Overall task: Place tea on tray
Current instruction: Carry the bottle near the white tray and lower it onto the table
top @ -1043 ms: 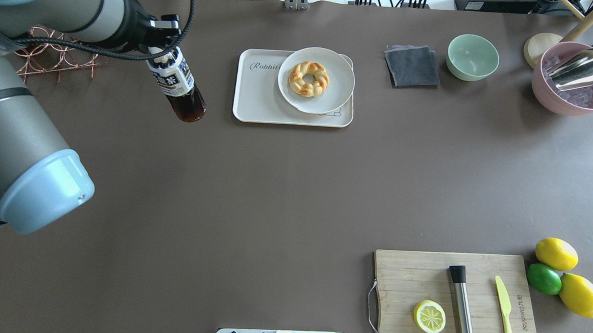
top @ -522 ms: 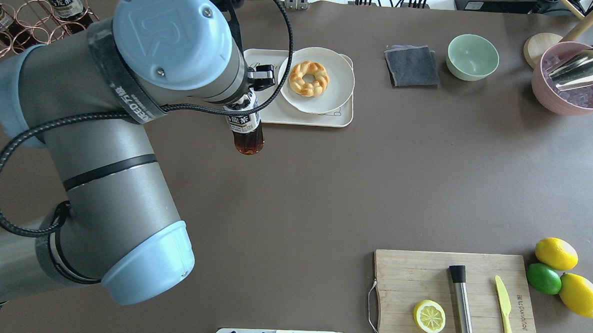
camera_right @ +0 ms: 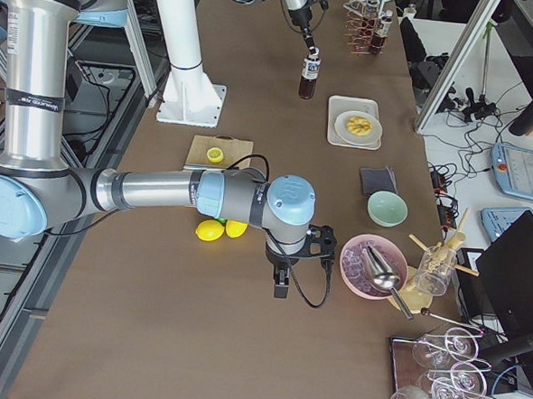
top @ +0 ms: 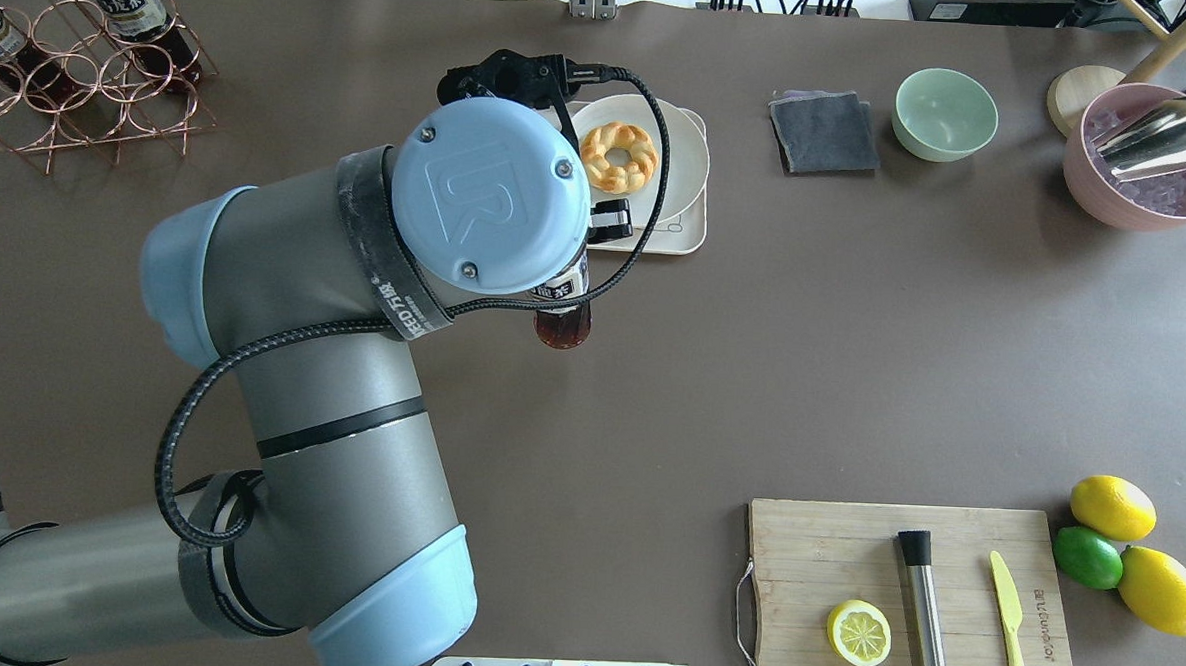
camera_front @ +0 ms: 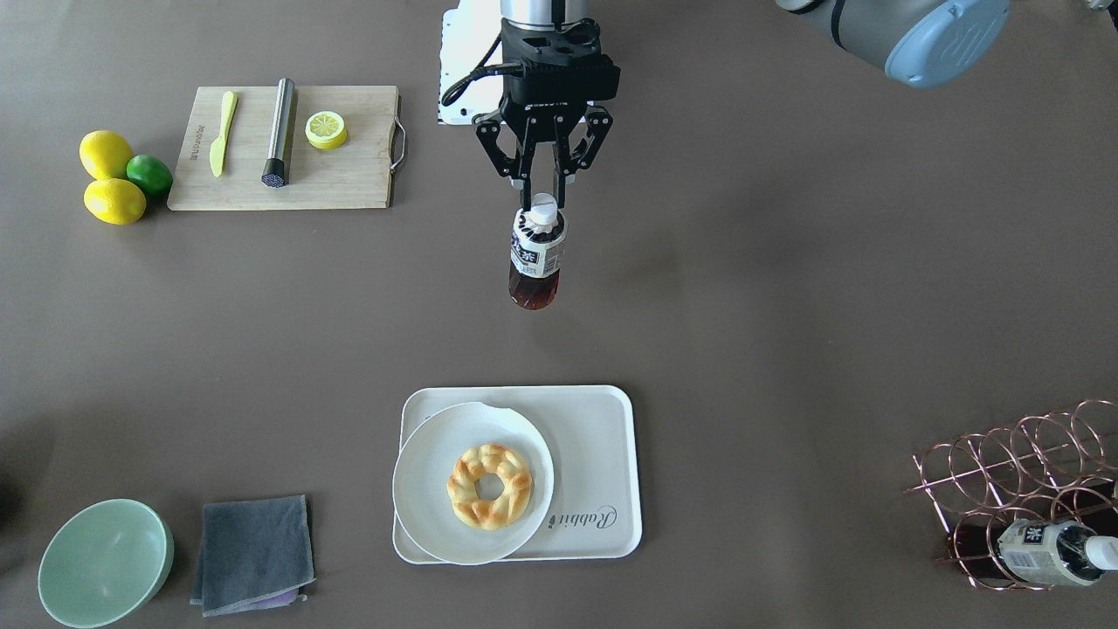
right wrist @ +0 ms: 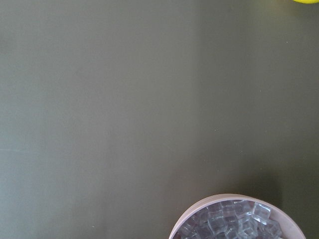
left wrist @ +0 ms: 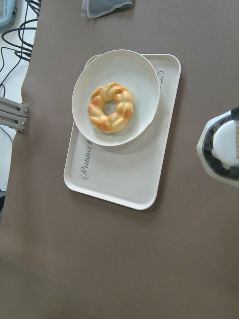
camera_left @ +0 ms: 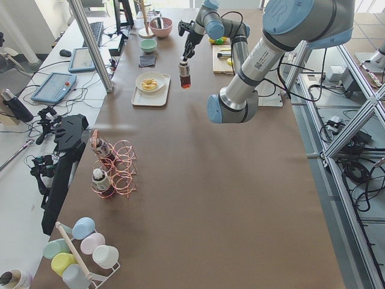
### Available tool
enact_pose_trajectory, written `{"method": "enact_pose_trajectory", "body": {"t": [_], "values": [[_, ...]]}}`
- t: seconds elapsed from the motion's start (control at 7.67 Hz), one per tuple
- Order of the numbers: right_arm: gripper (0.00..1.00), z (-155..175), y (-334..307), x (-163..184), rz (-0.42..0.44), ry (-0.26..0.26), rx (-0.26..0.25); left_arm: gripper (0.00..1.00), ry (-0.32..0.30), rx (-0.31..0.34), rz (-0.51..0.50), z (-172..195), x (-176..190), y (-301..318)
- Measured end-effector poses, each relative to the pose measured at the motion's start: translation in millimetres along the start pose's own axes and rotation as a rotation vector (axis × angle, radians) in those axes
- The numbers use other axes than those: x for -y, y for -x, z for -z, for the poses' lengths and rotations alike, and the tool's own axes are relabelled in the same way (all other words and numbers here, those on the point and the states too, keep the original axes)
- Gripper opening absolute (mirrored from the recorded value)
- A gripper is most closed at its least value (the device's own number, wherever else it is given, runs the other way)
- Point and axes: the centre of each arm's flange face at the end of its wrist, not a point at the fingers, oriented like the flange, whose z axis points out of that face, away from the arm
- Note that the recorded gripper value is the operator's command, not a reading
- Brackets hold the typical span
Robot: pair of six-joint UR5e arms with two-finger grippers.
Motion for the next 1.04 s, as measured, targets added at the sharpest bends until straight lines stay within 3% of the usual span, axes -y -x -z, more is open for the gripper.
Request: {"method": "enact_pose_trajectory", "body": {"t": [1.04], "values": [[1.0, -2, -2, -3, -0.003, 0.005, 0.001, 0.0, -0.017, 0.031, -0.023, -38, -31, -7]]}}
